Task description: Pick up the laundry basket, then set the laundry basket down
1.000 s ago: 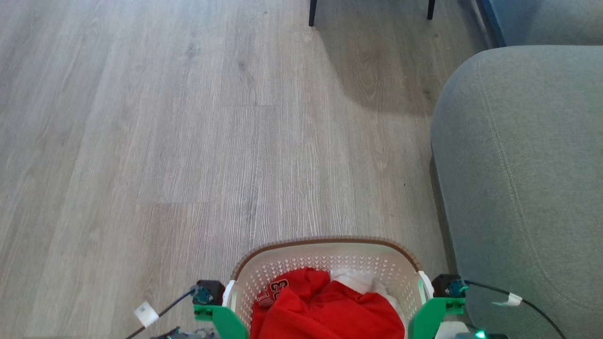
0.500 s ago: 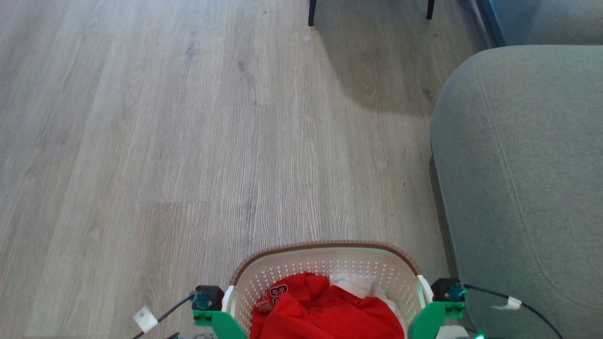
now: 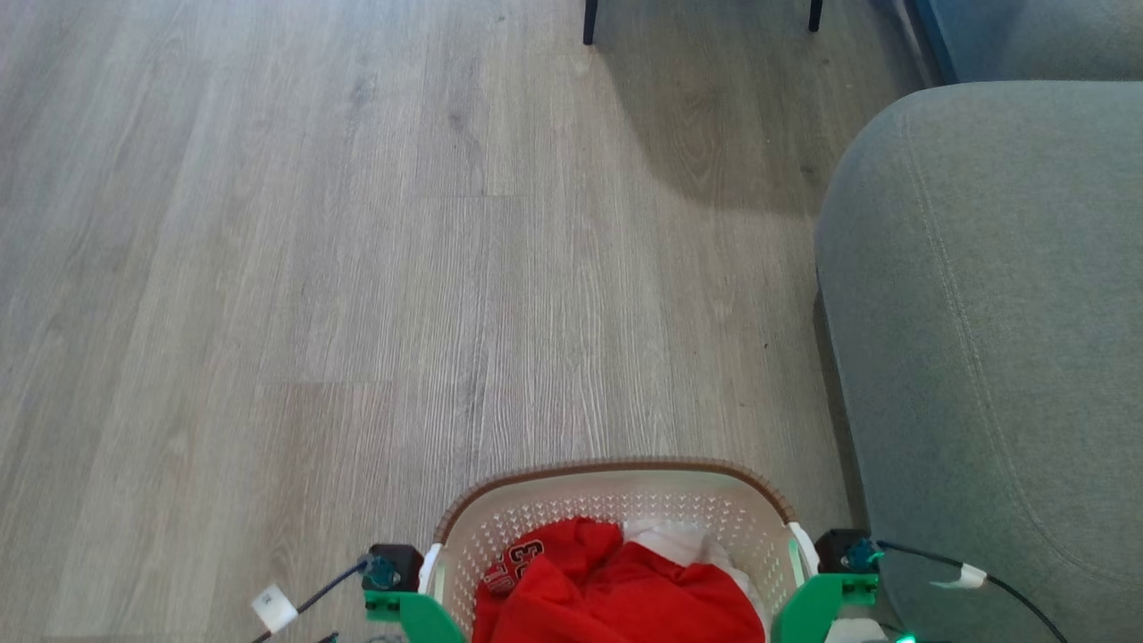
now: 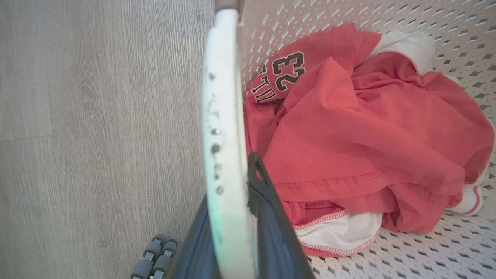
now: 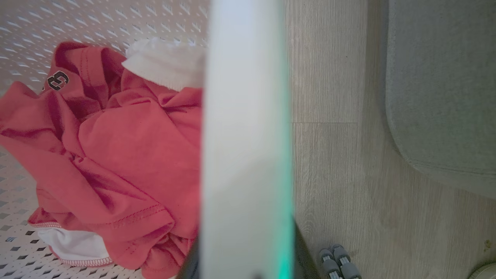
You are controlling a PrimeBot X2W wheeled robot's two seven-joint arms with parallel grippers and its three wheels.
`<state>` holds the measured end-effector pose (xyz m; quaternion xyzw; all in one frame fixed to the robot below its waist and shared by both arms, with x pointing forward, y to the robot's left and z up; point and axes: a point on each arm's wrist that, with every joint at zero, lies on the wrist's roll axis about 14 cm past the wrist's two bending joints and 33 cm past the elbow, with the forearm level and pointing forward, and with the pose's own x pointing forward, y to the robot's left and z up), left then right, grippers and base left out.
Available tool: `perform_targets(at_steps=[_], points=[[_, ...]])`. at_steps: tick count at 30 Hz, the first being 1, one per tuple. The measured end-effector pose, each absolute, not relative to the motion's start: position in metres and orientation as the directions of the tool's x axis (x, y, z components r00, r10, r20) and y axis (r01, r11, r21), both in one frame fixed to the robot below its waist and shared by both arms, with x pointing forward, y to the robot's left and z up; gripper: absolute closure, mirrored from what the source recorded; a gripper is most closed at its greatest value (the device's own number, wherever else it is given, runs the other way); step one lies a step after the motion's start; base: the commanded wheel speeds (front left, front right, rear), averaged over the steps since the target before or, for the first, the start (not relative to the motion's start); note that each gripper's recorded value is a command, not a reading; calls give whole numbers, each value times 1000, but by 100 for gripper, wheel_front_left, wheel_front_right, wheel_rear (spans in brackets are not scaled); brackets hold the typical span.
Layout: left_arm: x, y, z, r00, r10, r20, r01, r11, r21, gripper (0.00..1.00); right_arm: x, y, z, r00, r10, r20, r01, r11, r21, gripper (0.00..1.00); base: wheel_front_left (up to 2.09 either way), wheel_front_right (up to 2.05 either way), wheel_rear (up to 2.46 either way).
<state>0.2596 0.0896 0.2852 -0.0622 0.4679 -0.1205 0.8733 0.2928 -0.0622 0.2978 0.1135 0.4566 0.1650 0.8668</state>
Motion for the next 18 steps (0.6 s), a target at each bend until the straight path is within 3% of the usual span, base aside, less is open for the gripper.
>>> perform_targets(at_steps=[18], points=[[279,90,285,546,-268,-794,147,963,-224,100,315,-60,298,543,393,-742,-198,919,341,100,0,0,0]])
